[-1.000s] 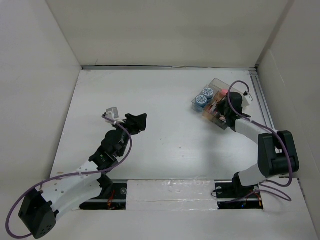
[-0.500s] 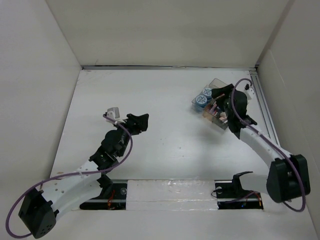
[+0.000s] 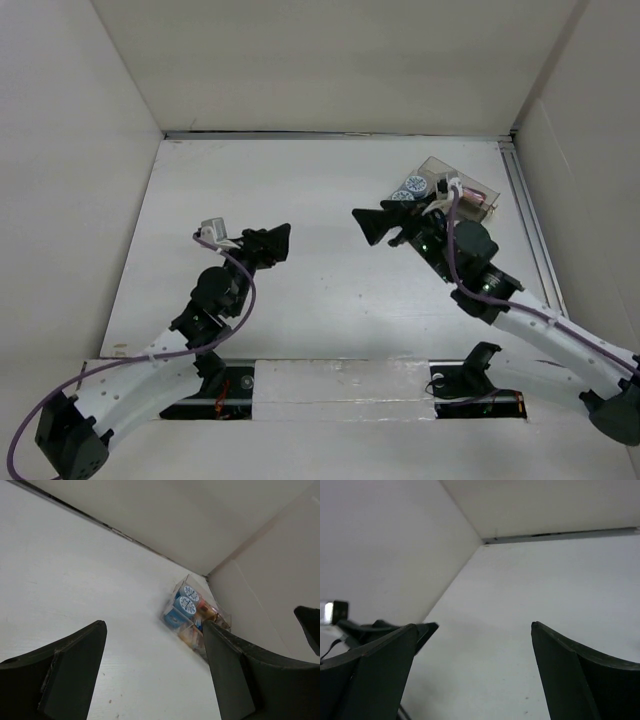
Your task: Organize the desk
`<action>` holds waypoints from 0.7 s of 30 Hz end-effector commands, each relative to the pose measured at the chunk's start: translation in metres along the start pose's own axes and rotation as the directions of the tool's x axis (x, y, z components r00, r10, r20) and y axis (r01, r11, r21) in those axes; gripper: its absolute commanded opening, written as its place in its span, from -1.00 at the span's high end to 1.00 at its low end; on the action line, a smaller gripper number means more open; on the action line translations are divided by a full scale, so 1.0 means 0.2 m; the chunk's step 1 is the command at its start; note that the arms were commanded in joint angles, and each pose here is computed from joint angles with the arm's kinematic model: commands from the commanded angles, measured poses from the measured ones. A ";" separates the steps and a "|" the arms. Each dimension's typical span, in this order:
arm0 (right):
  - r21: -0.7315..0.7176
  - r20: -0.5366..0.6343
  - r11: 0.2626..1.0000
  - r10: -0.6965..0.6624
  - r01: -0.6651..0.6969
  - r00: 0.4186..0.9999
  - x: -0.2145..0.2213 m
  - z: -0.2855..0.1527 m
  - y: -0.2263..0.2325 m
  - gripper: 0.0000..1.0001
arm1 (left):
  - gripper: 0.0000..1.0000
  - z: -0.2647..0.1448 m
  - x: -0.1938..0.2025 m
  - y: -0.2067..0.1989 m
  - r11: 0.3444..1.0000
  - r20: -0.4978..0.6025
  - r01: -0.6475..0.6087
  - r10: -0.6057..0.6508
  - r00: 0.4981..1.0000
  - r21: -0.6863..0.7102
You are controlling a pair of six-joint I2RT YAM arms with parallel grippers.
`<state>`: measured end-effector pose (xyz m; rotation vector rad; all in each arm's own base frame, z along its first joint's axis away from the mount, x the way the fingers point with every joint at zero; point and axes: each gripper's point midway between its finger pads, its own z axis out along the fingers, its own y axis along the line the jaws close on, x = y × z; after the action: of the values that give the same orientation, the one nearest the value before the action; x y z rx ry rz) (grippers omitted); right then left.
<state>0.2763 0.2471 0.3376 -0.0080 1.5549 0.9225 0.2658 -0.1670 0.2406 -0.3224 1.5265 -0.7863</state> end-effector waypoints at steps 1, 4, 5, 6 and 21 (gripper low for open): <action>-0.183 0.112 0.977 -0.088 0.108 0.990 -0.17 -0.16 0.26 -1.00 | -0.49 -0.04 -0.14 -0.01 0.999 0.113 0.044 -0.045 0.993 0.010; -0.298 0.103 0.945 -0.107 0.133 0.989 -0.13 -0.26 0.35 -1.00 | -0.49 -0.07 -0.19 0.02 0.998 0.165 0.059 -0.058 0.985 -0.002; -0.329 0.072 0.935 -0.113 0.131 0.991 -0.08 -0.28 0.37 -1.00 | -0.49 -0.09 -0.22 0.02 0.998 0.185 0.062 -0.061 0.981 -0.001; -0.335 0.053 0.933 -0.117 0.128 0.992 -0.06 -0.28 0.37 -1.00 | -0.49 -0.09 -0.24 0.03 0.998 0.203 0.066 -0.062 0.977 -0.013; -0.332 -0.244 0.942 -0.032 -0.052 0.969 0.56 -0.24 0.24 -1.00 | -0.46 -0.11 -0.30 0.03 0.996 0.219 0.083 -0.074 0.973 -0.034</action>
<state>0.1871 0.2996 0.2275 -0.3984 1.7328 1.1324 0.2555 -0.1225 0.2632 -0.4680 1.3770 -0.7338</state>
